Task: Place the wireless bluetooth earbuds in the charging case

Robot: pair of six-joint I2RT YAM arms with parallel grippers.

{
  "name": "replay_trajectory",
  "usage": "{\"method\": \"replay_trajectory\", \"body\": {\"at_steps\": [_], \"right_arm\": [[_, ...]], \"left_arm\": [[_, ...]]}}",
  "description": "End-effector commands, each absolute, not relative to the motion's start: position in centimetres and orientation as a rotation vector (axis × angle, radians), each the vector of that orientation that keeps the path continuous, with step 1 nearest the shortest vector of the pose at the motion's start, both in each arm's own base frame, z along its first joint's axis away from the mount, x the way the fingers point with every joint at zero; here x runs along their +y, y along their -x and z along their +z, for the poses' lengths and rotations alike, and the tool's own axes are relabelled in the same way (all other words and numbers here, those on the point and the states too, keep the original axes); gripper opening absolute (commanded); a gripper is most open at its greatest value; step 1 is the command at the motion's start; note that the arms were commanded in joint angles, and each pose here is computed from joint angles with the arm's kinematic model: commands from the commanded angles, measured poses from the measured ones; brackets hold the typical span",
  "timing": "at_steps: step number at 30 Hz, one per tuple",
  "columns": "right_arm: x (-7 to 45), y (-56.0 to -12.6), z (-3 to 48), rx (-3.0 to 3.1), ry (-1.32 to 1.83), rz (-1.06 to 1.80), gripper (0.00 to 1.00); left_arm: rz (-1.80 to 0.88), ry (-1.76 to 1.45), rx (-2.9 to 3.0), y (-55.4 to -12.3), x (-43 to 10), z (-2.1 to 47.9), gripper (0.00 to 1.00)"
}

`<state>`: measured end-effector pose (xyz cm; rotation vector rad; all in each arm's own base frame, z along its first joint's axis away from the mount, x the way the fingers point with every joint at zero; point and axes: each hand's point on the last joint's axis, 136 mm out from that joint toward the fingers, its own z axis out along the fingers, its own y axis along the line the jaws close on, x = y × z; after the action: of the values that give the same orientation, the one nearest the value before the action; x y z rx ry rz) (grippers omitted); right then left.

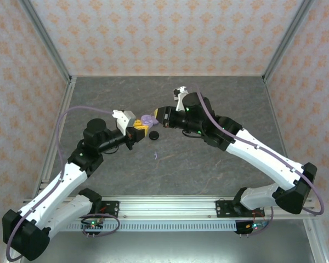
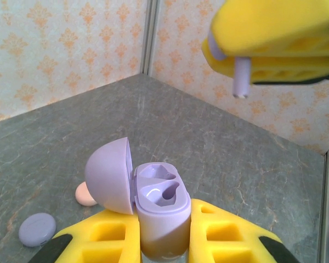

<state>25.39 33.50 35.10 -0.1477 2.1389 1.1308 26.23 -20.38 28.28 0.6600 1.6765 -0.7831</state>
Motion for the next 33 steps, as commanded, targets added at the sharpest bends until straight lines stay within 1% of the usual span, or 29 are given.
{"method": "replay_trajectory", "body": {"at_steps": [1, 13, 22, 33], "right_arm": [[34.1, -26.3, 36.8, 2.047, 0.087, 1.163, 0.17], [36.2, -27.1, 33.6, 2.126, 0.098, 1.097, 0.17], [35.1, -27.0, 32.3, 2.166, 0.104, 1.015, 0.17], [35.3, -26.3, 31.6, 2.218, 0.120, 1.031, 0.17]], "left_arm": [[-0.788, -0.666, 1.559, -26.2, -20.9, 31.8, 0.00], [-0.794, -0.666, 1.565, -26.1, -21.1, 31.7, 0.00], [-0.783, -0.664, 1.574, -26.3, -21.0, 31.6, 0.00], [-0.773, -0.663, 1.578, -26.4, -20.9, 31.5, 0.00]]}}
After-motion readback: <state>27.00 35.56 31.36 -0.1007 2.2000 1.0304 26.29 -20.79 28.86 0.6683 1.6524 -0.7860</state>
